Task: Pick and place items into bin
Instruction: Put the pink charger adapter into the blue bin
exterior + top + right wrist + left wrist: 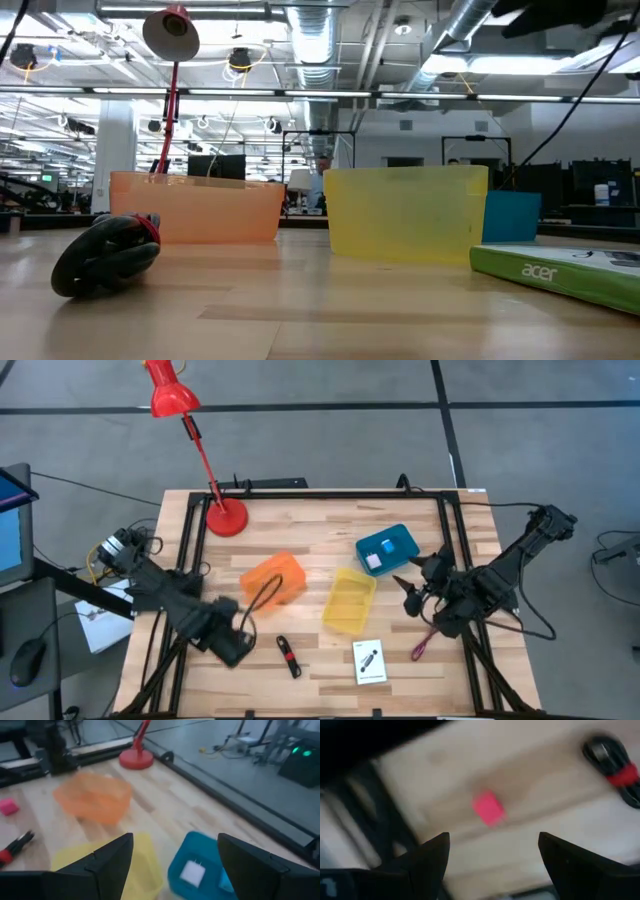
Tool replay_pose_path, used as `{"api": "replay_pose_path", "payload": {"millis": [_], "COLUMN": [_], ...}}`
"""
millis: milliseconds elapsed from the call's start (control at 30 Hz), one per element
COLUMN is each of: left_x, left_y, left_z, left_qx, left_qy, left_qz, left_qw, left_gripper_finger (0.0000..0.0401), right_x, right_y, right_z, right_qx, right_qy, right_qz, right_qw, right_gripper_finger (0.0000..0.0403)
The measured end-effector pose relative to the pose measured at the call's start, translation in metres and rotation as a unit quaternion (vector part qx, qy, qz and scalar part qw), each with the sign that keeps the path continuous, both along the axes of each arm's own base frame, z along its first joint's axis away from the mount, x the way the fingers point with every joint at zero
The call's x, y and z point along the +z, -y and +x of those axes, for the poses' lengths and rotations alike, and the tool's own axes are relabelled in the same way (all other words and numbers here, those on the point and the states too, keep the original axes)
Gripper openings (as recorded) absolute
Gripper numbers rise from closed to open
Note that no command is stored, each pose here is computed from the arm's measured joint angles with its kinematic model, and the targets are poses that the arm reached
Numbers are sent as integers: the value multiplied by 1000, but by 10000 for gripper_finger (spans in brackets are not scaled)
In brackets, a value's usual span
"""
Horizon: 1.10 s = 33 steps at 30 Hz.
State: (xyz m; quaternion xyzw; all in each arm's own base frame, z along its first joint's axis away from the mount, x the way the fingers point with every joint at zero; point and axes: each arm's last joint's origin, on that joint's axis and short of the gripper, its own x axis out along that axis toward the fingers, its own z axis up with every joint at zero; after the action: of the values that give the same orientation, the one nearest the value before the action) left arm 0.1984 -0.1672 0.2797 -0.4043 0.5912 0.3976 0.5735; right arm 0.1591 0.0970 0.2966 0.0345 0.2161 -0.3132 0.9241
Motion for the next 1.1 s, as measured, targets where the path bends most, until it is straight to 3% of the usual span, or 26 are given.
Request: {"api": "replay_pose_path", "payload": {"millis": [133,200,367,600,1100], "left_x": [-24,-35,-58,-69,-105], "left_y": [23,26,23,24,12], "left_z": [6,5,-10,-15,-25], "left_qx": [42,51,94,140,157], "left_qy": [84,92,51,47,43], "left_qz": [-61,-72,-42,-38,-17], "left_qw": [994,992,993,988,986], "left_gripper_finger": [293,293,293,293,293], "right_x": [2,3,4,3,2], "right_y": [10,15,28,41,62], "right_z": [9,13,22,26,31], "right_qx": [-27,-40,-65,-83,-138], "right_qy": [7,5,-5,-29,-31], "right_qz": [-9,-13,-27,-21,-20], "right_qw": [1000,999,998,996,990], "right_gripper_finger": [286,286,286,286,286]}}
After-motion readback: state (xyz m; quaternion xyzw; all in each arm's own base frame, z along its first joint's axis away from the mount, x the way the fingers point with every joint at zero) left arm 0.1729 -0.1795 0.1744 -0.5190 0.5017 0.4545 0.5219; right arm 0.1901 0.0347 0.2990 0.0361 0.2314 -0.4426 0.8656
